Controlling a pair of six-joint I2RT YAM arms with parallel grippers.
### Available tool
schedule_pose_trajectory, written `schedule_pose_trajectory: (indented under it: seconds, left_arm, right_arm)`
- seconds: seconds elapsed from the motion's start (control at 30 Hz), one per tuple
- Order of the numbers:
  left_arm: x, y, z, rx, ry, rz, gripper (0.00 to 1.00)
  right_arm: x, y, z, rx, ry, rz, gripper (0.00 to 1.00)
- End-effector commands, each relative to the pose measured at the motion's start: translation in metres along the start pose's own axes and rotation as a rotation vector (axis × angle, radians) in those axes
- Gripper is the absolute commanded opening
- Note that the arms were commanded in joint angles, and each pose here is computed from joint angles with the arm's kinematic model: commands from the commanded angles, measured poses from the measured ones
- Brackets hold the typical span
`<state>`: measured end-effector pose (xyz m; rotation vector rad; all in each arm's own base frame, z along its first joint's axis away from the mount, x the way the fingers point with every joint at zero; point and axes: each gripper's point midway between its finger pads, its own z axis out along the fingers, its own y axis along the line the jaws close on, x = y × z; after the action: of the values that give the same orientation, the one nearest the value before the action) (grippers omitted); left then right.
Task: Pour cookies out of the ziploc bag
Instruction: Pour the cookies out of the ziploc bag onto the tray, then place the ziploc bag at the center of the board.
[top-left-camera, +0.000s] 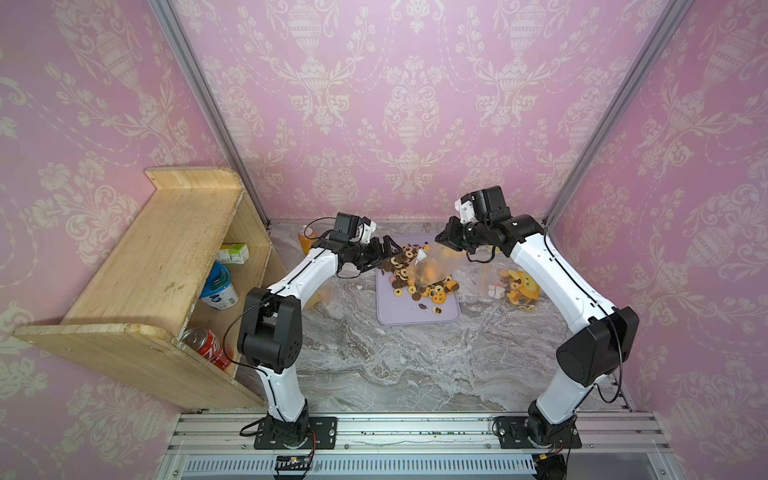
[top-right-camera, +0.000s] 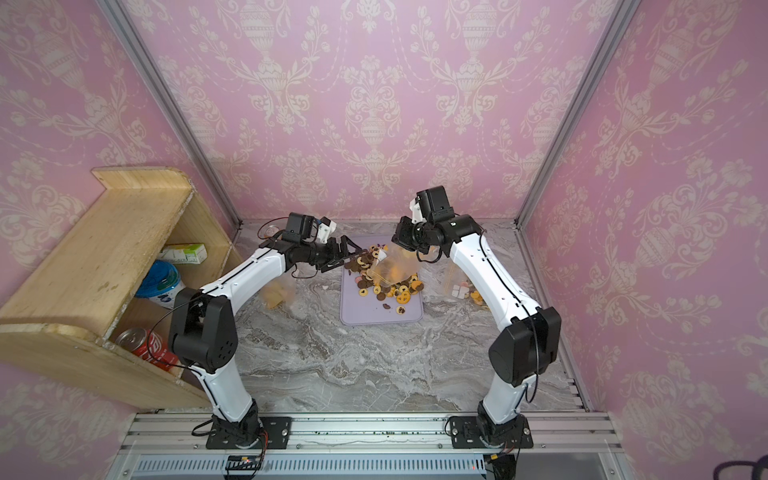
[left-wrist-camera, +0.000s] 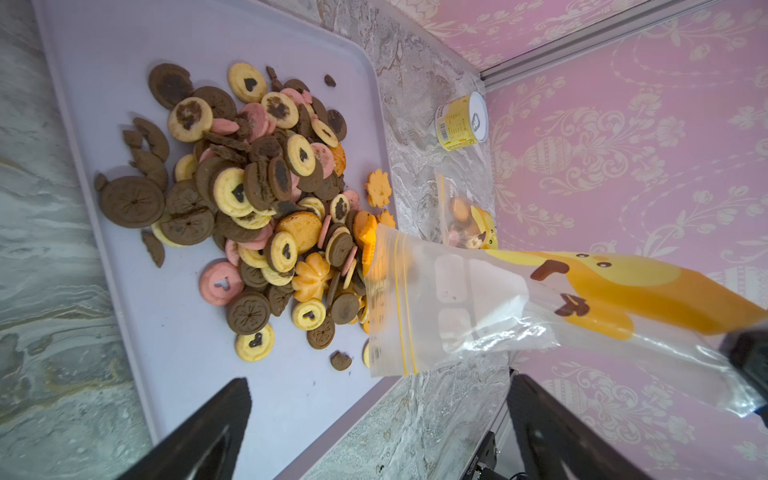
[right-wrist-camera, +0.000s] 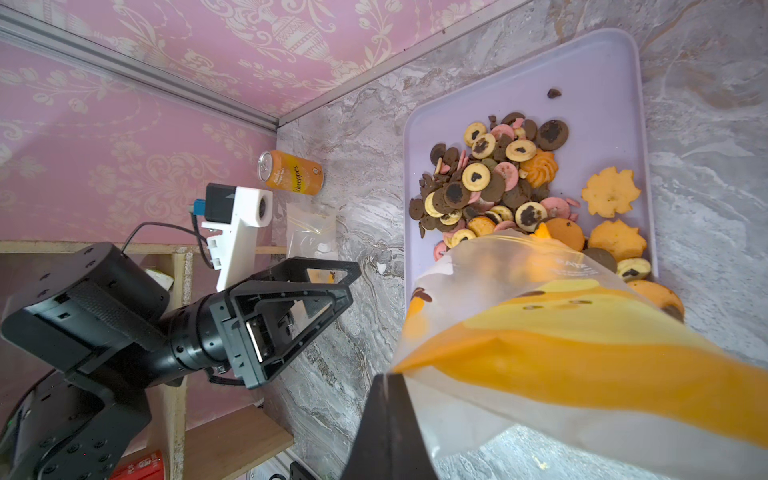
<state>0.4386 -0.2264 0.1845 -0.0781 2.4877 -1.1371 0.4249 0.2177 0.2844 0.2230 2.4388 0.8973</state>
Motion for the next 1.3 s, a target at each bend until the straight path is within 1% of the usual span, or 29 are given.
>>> schedule_pose_trajectory:
  seconds: [0.0, 0.1, 0.27, 0.33, 0.43, 0.6, 0.73, 0.8, 0.93, 1.07, 1.27]
  left_arm:
    - [0.002, 0.002, -0.021, -0.079, -0.006, 0.043, 0.99]
    - [0.006, 0.004, -0.026, -0.112, 0.011, 0.060, 0.99]
    - [0.013, 0.009, -0.035, -0.151, 0.017, 0.089, 0.99]
    - [0.017, 0.012, -0.035, -0.158, 0.025, 0.093, 0.99]
    - [0.023, 0.017, -0.036, -0.171, 0.039, 0.101, 0.99]
    - [0.028, 0.022, -0.032, -0.169, 0.049, 0.100, 0.99]
    - [0.027, 0.021, -0.032, -0.162, 0.046, 0.104, 0.99]
    - [0.028, 0.021, -0.032, -0.165, 0.048, 0.107, 0.99]
    - [0.028, 0.021, -0.032, -0.158, 0.049, 0.102, 0.99]
    - [0.027, 0.020, -0.032, -0.155, 0.047, 0.102, 0.99]
    - [0.027, 0.015, -0.032, -0.135, 0.044, 0.098, 0.99]
  right_arm:
    - [-0.015, 0.004, -0.015, -0.035, -0.053, 0.010, 0.00]
    - [-0.013, 0.002, -0.010, -0.017, 0.002, -0.014, 0.00]
    - [-0.028, -0.007, -0.034, -0.015, -0.068, 0.011, 0.00]
    - [-0.031, -0.016, -0.046, -0.002, -0.088, 0.024, 0.00]
    - [-0.033, -0.041, -0.066, 0.035, -0.132, 0.065, 0.00]
    - [-0.041, -0.089, -0.120, 0.111, -0.288, 0.148, 0.00]
    - [-0.053, -0.119, -0.163, 0.201, -0.426, 0.190, 0.00]
    - [-0.060, -0.129, -0.174, 0.224, -0.466, 0.212, 0.00]
    - [-0.082, -0.146, -0.178, 0.257, -0.512, 0.245, 0.00]
    - [-0.111, -0.161, -0.175, 0.296, -0.530, 0.253, 0.00]
    - [-0.163, -0.204, -0.172, 0.350, -0.552, 0.284, 0.00]
